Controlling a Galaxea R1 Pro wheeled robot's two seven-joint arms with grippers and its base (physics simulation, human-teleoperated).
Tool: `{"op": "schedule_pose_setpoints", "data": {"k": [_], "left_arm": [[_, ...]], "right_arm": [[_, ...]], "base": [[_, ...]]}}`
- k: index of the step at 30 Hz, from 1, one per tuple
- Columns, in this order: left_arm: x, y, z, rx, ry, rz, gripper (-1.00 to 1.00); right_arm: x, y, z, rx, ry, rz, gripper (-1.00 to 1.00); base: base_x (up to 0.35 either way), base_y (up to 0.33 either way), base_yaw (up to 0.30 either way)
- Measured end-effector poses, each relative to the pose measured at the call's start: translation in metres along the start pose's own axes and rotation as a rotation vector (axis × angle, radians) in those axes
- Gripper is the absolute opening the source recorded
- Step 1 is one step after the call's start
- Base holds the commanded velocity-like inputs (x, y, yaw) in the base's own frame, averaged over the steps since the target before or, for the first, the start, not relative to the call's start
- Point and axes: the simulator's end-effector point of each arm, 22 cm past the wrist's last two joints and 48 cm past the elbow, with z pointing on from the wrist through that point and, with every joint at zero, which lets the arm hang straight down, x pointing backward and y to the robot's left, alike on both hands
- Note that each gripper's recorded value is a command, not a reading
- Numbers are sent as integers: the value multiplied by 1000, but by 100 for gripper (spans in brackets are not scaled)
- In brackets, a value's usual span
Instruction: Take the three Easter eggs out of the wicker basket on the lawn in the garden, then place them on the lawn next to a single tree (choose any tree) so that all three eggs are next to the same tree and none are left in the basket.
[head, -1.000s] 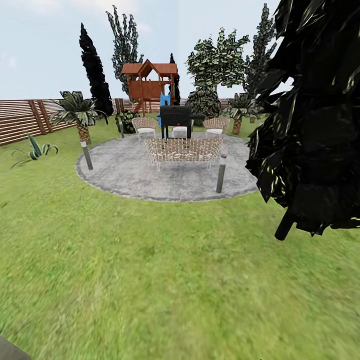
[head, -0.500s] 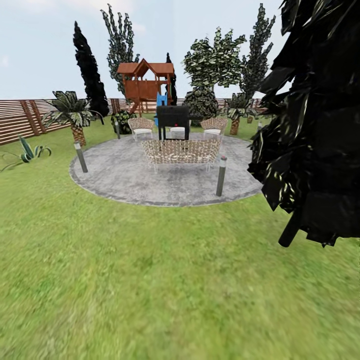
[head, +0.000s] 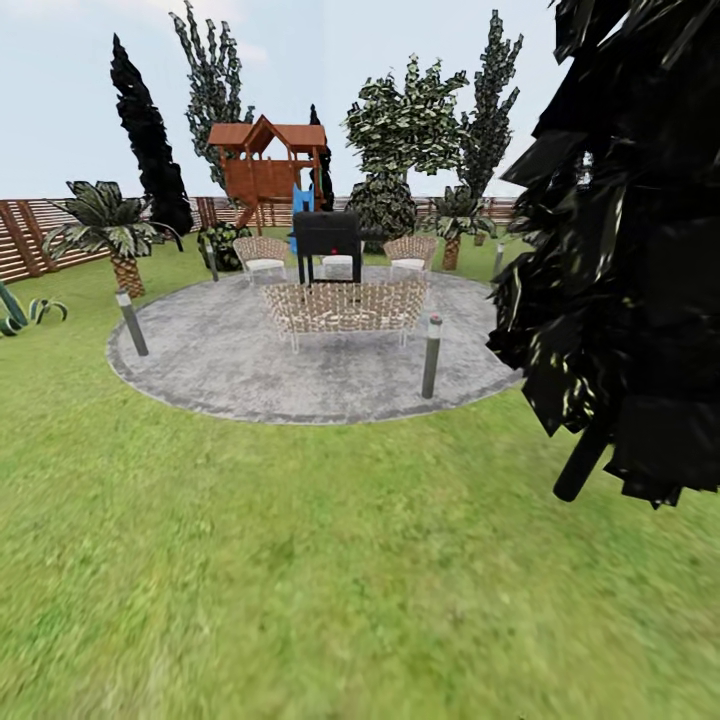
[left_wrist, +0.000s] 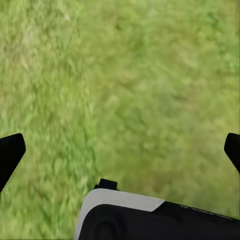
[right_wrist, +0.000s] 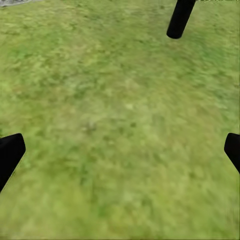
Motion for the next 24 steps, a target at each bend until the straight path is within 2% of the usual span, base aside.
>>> {"op": "schedule_pose_setpoints", "data": {"k": [8, 16, 24], "left_arm": [[0, 0, 0, 0, 0, 0, 100], [0, 0, 0, 1, 0, 0, 100], [0, 0, 0, 1, 0, 0, 100]], "right_arm": [[0, 0, 0, 0, -1, 0, 100], [0, 0, 0, 0, -1, 0, 100], [0, 0, 0, 0, -2, 0, 100]], "base": [[334, 128, 10], [334, 131, 173], [334, 131, 31]]}}
